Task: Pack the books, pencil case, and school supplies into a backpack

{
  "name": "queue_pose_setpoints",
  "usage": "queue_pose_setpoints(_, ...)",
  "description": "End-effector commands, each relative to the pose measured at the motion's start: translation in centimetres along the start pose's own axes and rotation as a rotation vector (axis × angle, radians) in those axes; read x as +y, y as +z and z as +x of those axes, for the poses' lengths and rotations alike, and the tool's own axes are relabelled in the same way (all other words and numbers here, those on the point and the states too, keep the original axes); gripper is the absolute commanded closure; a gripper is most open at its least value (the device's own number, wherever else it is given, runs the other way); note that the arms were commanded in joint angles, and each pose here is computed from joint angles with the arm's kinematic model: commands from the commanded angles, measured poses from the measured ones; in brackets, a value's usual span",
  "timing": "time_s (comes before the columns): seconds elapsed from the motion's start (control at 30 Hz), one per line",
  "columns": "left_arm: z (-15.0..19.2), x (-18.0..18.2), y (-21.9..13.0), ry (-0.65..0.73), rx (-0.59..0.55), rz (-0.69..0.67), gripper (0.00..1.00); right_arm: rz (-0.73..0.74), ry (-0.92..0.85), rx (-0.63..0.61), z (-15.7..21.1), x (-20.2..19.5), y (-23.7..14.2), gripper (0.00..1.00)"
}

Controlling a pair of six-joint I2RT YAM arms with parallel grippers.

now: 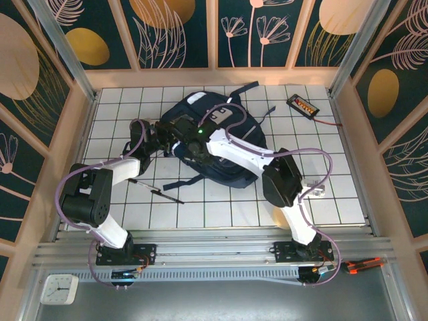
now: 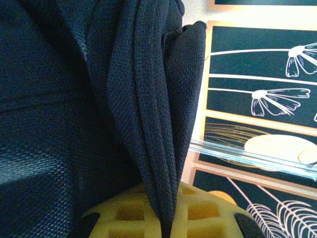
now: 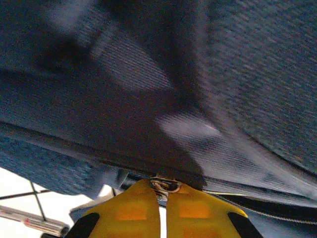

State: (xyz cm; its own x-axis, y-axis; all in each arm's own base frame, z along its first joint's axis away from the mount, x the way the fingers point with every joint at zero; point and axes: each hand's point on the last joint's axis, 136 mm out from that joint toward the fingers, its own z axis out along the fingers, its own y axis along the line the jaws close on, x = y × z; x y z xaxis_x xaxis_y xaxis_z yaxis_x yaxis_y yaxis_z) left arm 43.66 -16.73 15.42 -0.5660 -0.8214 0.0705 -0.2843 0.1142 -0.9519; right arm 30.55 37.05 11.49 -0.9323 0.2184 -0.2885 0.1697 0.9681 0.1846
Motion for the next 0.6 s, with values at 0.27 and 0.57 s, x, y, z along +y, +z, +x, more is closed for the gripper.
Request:
queue_pose_setpoints(0.27, -1.1, -5.7, -0.5, 0.052, -0.008, 0.147, 1.00, 0.109, 0.070, 0.036, 3.3, -8.8, -1.5, 1.00)
queue_pose_setpoints(0.57, -2.9, -5.6, -0.7, 0.099, -0.036, 0.116, 1.00, 0.141, 0.120, 0.034, 3.8, -14.1, -2.6, 1.00)
